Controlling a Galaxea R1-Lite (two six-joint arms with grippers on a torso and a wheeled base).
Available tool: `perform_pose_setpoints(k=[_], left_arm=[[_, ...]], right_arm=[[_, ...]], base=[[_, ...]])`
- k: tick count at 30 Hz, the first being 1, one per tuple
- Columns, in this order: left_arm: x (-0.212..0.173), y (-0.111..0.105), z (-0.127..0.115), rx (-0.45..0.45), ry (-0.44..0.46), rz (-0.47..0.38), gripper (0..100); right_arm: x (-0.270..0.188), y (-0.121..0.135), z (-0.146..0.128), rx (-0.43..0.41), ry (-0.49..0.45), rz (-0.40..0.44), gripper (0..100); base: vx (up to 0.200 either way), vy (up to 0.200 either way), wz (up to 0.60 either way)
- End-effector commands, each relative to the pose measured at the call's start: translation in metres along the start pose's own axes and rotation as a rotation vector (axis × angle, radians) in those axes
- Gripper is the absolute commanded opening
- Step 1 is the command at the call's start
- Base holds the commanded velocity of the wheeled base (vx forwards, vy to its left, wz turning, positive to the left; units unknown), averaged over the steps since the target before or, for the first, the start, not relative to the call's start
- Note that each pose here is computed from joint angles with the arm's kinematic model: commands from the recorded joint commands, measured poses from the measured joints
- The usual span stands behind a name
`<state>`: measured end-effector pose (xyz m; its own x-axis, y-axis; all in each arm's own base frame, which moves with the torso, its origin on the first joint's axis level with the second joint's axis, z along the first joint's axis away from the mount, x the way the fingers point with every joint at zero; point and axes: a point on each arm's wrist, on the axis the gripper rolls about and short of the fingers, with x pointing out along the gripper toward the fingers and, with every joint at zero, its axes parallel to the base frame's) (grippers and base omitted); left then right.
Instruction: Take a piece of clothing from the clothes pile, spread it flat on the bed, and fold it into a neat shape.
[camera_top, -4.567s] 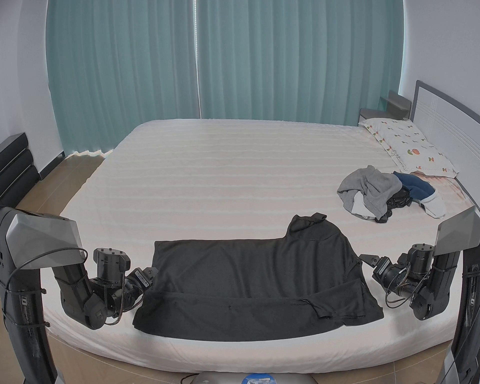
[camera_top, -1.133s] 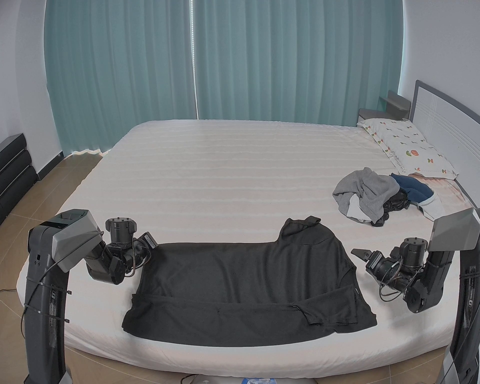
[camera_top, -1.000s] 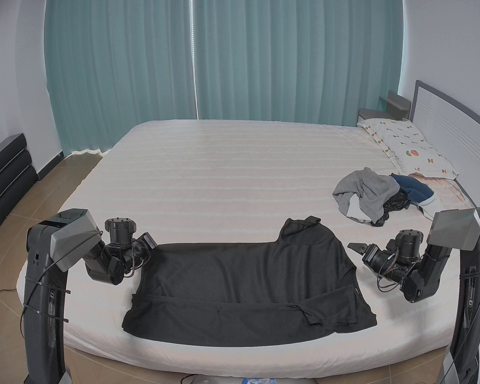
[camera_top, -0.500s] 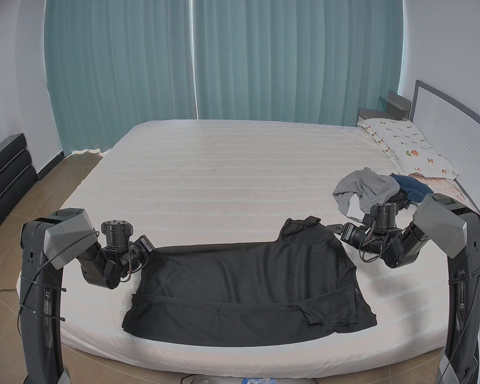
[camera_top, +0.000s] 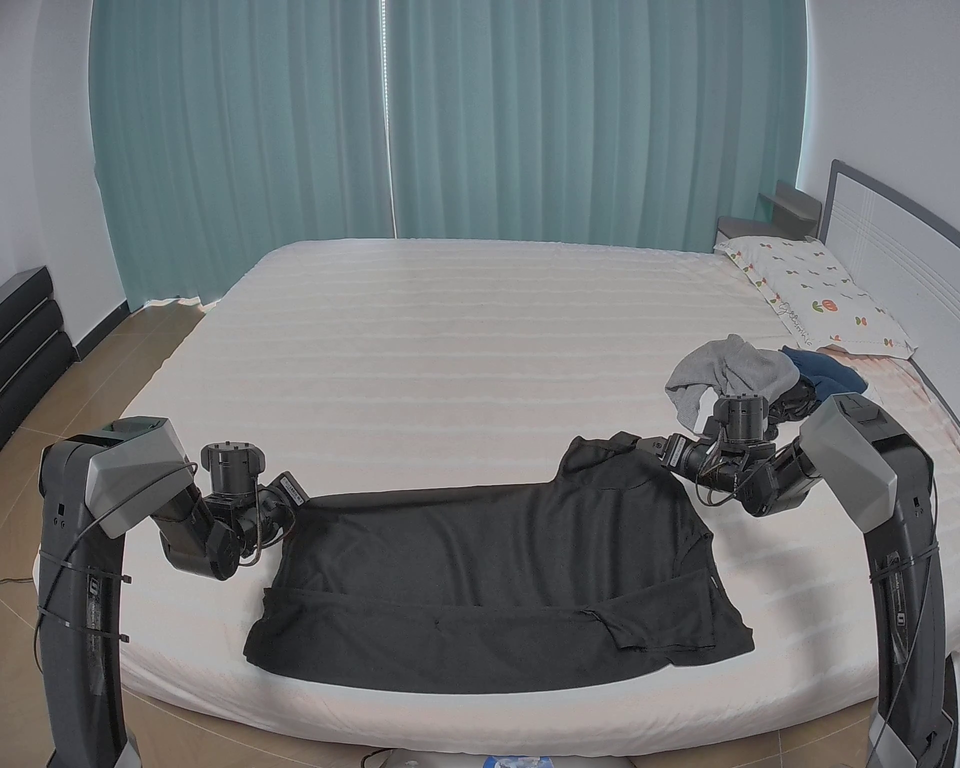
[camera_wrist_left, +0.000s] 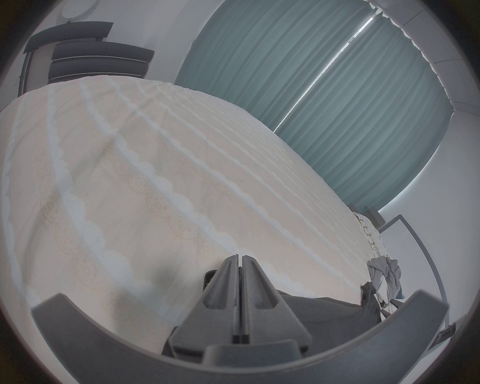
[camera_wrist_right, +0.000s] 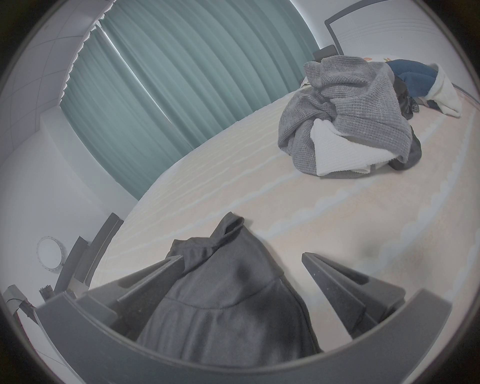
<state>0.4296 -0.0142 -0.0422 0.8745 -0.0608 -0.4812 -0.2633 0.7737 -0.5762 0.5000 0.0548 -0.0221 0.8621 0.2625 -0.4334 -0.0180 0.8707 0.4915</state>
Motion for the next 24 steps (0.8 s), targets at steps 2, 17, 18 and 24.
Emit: perform_pose_setpoints(k=[2,17,18,24], left_arm=[[0.000,0.001,0.001,-0.002,-0.002,0.001,0],[0.002,0.001,0.002,-0.003,-0.007,0.000,0],[0.002,0.001,0.002,-0.003,-0.007,0.000,0],[0.001,-0.001,0.005,-0.003,-0.014,-0.006,0]], right_arm=[[0.009,-0.003,-0.006,0.000,0.003,0.000,100],[0.016,-0.009,-0.013,0.005,0.014,-0.010,0],[0.015,-0.009,-0.012,0.007,0.013,-0.011,0],[0.012,-0.008,-0.009,0.018,0.005,-0.009,0]], base=[[0.000,0.000,0.00],[0.000,0.000,0.00],[0.000,0.000,0.00],[0.000,0.000,0.00]])
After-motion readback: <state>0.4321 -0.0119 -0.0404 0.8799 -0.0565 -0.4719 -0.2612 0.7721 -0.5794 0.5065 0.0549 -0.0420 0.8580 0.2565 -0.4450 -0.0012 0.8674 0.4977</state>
